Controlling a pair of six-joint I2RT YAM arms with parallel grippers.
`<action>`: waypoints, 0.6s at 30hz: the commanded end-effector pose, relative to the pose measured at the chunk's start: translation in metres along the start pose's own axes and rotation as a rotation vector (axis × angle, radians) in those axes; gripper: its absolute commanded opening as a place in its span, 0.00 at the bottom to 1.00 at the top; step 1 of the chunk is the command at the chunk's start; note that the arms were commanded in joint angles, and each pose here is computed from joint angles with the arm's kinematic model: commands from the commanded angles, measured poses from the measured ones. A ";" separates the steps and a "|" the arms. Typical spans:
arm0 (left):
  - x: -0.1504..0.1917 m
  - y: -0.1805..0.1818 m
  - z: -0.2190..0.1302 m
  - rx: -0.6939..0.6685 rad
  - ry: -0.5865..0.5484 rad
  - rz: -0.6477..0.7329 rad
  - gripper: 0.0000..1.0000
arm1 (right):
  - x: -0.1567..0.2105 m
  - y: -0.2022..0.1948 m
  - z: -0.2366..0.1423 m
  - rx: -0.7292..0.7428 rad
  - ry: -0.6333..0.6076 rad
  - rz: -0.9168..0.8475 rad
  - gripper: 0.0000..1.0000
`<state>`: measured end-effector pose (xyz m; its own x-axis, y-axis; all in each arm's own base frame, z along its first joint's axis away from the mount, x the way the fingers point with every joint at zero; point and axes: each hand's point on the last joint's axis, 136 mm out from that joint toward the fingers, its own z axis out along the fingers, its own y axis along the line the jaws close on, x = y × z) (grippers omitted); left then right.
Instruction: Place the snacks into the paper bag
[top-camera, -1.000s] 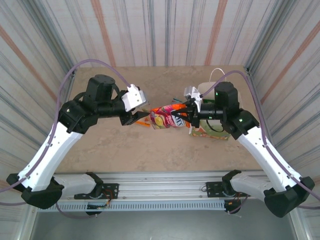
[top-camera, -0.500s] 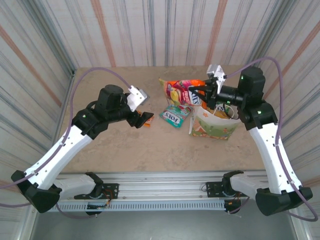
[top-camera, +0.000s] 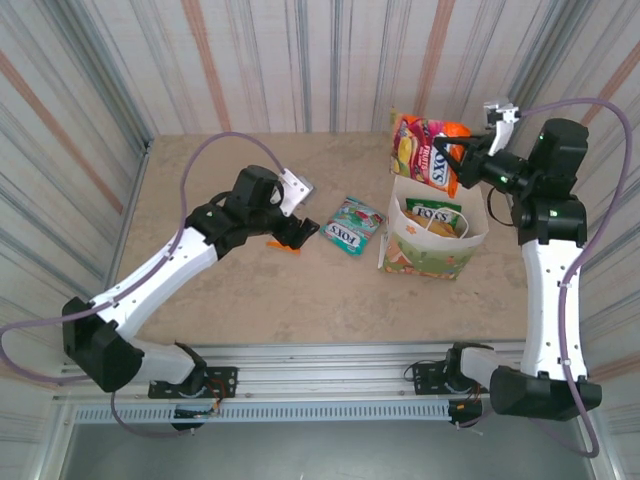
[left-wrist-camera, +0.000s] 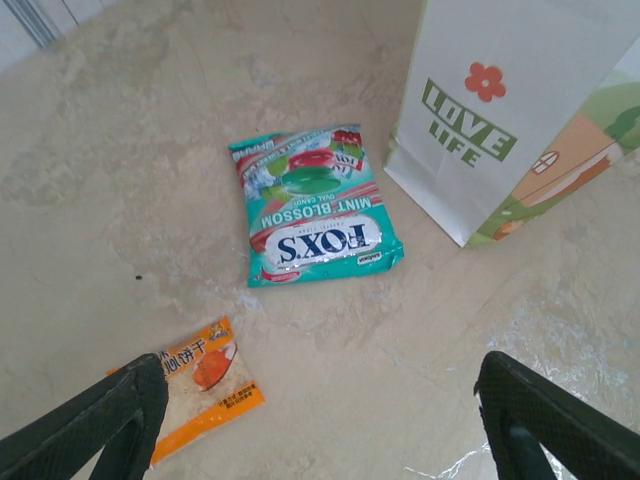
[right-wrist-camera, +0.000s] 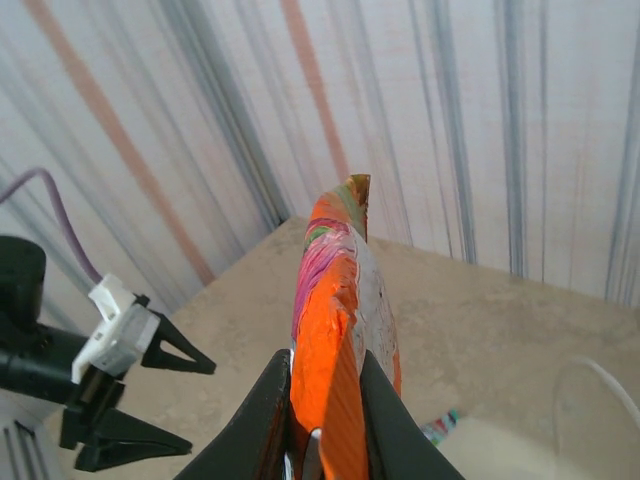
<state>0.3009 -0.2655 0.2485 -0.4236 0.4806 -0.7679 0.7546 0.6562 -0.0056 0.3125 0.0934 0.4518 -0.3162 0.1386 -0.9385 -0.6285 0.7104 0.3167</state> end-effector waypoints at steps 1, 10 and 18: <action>-0.018 -0.004 0.000 0.028 -0.039 -0.029 0.85 | -0.002 -0.001 -0.016 0.023 0.010 0.143 0.00; -0.006 -0.005 0.026 0.056 0.019 -0.081 0.85 | 0.043 -0.046 -0.032 0.226 0.130 0.385 0.00; -0.004 -0.006 0.035 0.069 0.045 -0.081 0.84 | 0.071 -0.058 -0.031 0.286 0.234 0.501 0.00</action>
<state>0.3125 -0.2837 0.2148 -0.5169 0.4751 -0.7121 0.7421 0.6634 -0.0960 0.3108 0.0401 0.3706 -0.6722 0.3696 -0.6415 -0.1850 0.7552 0.6289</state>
